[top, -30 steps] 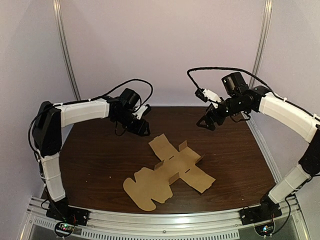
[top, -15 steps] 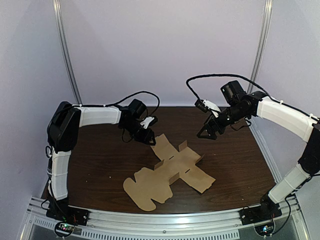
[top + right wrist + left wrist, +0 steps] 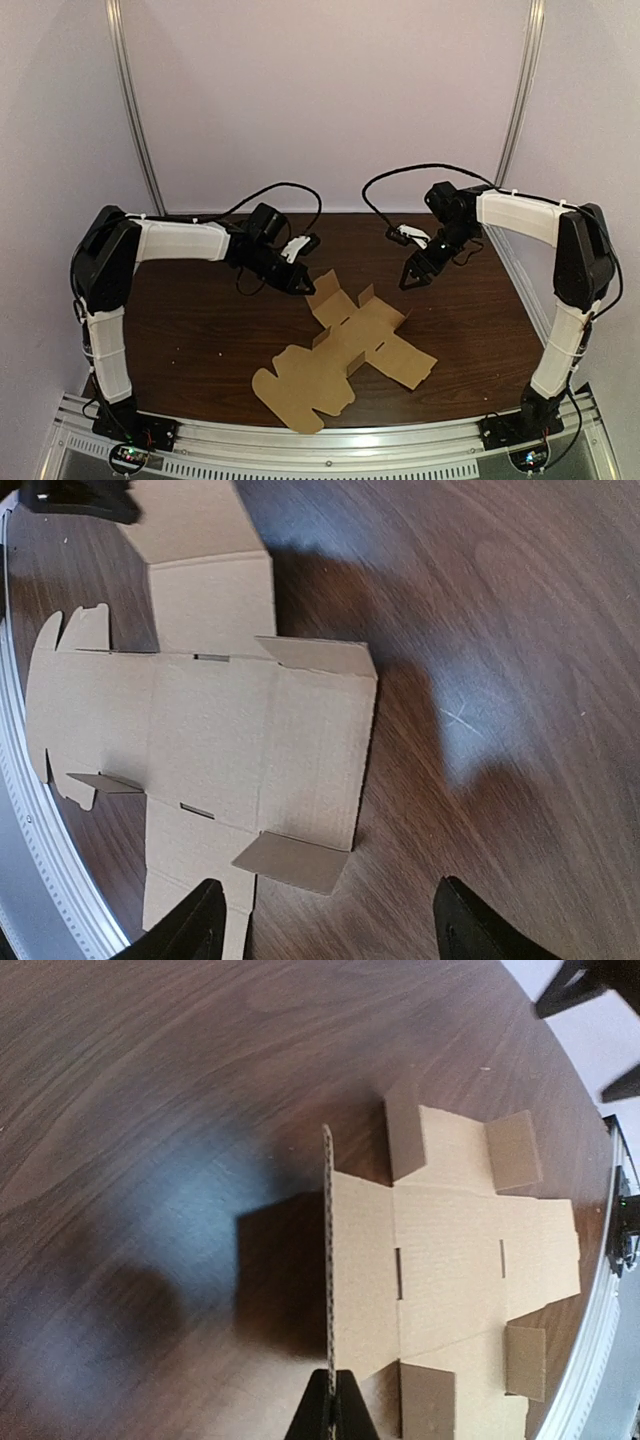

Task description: Fold the paper box

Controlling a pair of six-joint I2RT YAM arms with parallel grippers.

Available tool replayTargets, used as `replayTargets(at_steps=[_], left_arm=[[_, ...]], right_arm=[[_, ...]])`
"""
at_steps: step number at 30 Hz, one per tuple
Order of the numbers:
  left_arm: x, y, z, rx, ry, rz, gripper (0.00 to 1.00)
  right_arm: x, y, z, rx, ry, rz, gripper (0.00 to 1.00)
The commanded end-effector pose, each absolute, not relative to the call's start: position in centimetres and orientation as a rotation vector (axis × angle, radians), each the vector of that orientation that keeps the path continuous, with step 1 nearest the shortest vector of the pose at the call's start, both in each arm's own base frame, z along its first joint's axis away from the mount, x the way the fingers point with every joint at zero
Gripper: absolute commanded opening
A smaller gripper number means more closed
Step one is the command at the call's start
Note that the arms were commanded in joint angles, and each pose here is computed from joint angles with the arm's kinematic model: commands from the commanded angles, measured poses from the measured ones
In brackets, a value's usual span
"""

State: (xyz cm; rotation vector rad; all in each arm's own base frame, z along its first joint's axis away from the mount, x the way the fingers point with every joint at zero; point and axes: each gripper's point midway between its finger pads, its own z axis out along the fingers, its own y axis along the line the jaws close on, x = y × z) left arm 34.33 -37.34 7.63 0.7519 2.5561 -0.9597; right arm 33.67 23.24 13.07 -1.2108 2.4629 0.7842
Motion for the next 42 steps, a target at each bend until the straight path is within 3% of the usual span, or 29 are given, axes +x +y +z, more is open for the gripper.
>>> replayTargets(at_steps=[1,11,18,29,35,42], left_arm=[[32.9,-38.8,13.8,0.807,2.291,-1.076,0.0],[30.5,-37.5,16.1,0.762,2.126,-1.065,0.0],[30.4,-36.4,15.5,0.724,2.124,-1.018,0.0],[29.9,-35.8,16.6,0.73,2.086,-1.015,0.0],[30.3,-35.7,16.7,0.711,2.084,-0.993,0.0],[30.7,-35.4,16.5,0.699,2.092,-0.962,0.0]], right_arm=[[33.2,23.0,12.5,-1.193,2.532,0.836,0.72],[31.7,24.9,13.4,-1.174,2.519,1.111,0.69],[31.6,25.6,13.2,-1.135,2.566,1.223,0.56],[33.1,25.2,11.1,-1.121,2.641,1.133,0.59],[31.9,26.0,11.6,-1.129,2.637,1.301,0.38],[31.4,26.0,12.0,-1.125,2.647,1.348,0.22]])
